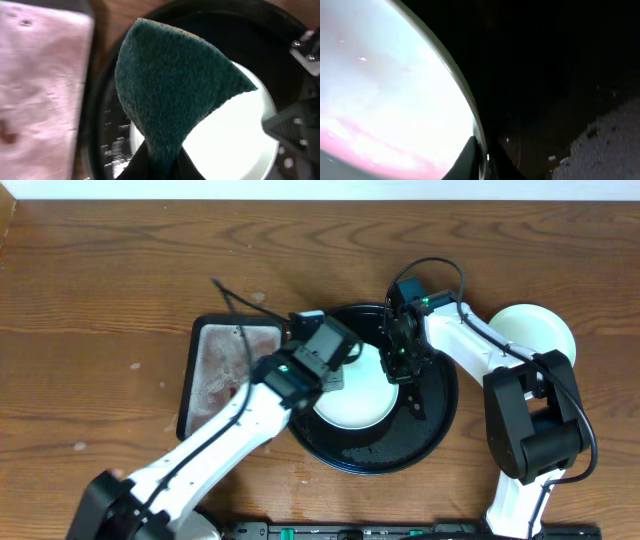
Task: Clean dirty plates on tray and stack at the side
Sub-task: 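Return the sponge to the soapy basin with the left gripper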
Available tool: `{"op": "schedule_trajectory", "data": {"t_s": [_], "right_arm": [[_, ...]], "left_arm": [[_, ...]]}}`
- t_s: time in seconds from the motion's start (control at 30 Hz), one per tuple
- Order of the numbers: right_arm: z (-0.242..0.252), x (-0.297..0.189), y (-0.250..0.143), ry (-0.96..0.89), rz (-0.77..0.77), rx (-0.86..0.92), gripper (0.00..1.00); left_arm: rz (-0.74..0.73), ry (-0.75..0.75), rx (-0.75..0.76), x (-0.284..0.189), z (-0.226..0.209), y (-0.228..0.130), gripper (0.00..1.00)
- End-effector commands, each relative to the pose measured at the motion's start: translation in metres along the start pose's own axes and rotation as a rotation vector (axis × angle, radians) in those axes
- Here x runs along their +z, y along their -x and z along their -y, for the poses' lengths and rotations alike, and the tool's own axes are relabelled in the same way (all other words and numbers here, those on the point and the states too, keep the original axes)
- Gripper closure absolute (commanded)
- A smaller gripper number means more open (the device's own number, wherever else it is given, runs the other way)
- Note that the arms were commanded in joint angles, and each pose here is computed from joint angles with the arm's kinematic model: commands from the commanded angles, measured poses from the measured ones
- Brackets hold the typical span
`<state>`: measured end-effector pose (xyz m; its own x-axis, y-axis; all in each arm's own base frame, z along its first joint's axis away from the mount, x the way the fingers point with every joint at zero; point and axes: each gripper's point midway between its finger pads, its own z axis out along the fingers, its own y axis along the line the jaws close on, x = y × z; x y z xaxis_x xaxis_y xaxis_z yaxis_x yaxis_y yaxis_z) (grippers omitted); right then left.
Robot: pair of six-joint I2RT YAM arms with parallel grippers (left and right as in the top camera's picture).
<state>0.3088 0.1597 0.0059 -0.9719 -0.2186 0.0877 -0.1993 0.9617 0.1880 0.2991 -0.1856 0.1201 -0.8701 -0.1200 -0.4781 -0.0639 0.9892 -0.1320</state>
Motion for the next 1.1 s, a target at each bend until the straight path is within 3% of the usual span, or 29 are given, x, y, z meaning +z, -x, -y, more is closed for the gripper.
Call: {"op": "schedule_trajectory", "data": {"t_s": [0.0,0.2,0.37,0.6,0.93,1.07], "right_arm": [[-0.001,0.007,-0.006,-0.014,-0.028,-0.023,0.92],[-0.007,0.008,-0.007,0.000,-0.032,-0.032,0.91],[-0.007,0.008,-0.007,-0.001,-0.031,-0.033,0.98],[-0.007,0.008,-0.006,0.000,-0.028,-0.034,0.99],[-0.007,0.008,-0.006,0.000,-0.028,-0.034,0.99],[-0.007,0.008,-0.006,0.000,-0.028,-0.034,0.99]], "left_arm": [[-0.019,0.016,0.100,0.000,-0.018,0.006,0.93],[-0.089,-0.052,0.135,0.008,-0.049,0.019,0.93],[-0.086,0.009,0.177,0.014,-0.096,0.036,0.93],[-0.164,0.086,0.128,0.039,-0.149,0.033,0.93],[-0.290,0.129,0.096,0.071,-0.177,0.012,0.92],[-0.307,0.131,0.095,0.075,-0.177,0.009,0.85]]}}
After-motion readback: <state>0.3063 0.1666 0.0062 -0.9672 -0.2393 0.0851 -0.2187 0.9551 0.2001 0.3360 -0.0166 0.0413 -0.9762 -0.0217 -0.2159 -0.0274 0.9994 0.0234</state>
